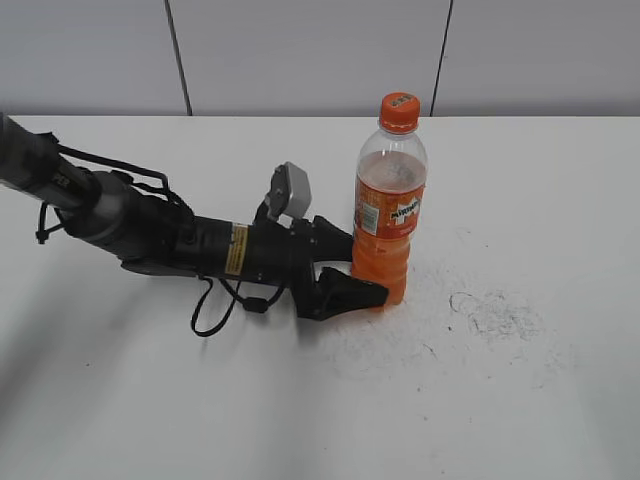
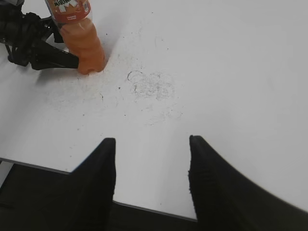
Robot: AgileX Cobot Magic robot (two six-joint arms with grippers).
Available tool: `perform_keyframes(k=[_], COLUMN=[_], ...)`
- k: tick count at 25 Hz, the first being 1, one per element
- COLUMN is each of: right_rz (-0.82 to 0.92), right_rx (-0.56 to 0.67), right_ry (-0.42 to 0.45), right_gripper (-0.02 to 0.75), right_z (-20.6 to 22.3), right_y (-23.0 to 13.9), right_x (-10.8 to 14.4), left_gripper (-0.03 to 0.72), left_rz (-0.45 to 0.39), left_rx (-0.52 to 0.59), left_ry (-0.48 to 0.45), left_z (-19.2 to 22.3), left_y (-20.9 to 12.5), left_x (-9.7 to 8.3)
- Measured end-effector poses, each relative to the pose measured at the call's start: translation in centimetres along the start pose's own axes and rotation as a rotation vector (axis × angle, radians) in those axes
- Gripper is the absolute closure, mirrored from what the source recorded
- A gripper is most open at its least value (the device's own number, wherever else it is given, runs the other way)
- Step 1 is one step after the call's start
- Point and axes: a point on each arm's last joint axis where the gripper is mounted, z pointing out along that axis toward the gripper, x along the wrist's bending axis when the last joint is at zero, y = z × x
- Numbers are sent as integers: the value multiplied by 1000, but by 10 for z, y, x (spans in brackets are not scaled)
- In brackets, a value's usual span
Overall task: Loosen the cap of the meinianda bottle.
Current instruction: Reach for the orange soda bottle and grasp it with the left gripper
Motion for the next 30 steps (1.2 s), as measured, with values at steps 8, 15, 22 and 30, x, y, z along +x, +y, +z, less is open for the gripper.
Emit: perform_keyframes(k=[8,15,22,30], right_rz=[0,0,0,0], right_rx=[0,0,0,0], right_ry=[0,0,0,0], right_gripper=[371,371,371,371], right_z=[0,0,0,0], right_y=[0,0,0,0], right_x=[0,0,0,0], left_gripper=[7,18,118,123], left_rz=[36,33,31,35], left_rx=[-4,-18,-20,-24], left_ry=[-12,-29,-24,-32], left_z=[14,22,22,22], left_y=[6,-1,-1,-1], left_x=[1,4,5,4])
